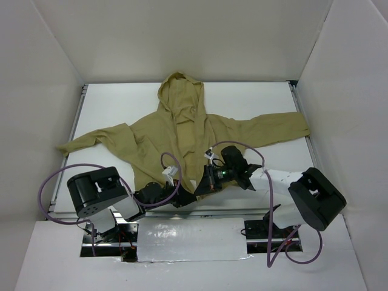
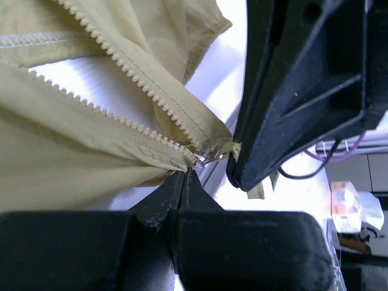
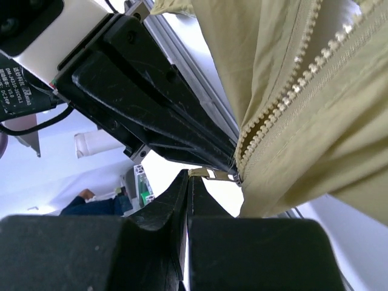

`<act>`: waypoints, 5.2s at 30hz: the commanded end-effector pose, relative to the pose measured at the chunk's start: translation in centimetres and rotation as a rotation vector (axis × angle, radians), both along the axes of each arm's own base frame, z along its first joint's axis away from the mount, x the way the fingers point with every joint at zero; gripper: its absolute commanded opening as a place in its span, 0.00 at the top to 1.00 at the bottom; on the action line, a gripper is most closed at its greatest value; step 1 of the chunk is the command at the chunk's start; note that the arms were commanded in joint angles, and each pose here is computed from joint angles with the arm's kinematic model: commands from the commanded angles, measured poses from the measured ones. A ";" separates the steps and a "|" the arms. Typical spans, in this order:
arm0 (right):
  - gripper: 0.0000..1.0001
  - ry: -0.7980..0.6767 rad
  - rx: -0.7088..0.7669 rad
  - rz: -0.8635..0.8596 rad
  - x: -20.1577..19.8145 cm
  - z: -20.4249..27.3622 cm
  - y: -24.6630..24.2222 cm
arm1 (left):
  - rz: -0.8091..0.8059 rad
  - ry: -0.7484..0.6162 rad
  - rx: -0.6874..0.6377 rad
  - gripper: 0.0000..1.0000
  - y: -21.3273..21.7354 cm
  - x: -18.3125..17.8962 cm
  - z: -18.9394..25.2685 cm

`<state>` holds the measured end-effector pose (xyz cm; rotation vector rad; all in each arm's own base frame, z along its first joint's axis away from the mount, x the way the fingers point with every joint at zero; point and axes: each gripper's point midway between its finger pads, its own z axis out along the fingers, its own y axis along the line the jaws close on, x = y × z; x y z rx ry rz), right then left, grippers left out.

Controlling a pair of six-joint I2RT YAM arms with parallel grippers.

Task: Zip up the jacket

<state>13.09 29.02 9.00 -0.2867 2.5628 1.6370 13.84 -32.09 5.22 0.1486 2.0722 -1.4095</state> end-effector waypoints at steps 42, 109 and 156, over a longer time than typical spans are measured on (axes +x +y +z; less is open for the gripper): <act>1.00 0.172 0.174 -0.101 5.8 4.0 1.7 | -0.199 -0.280 -0.076 1.00 -0.4 -2.2 6.1; 1.00 0.060 0.341 -0.028 3.4 7.0 1.2 | 0.389 -0.205 -0.084 0.40 2.7 4.5 8.6; 1.00 0.061 0.355 -0.206 16.3 8.8 4.3 | 0.173 -0.138 0.008 1.00 1.9 -1.8 3.5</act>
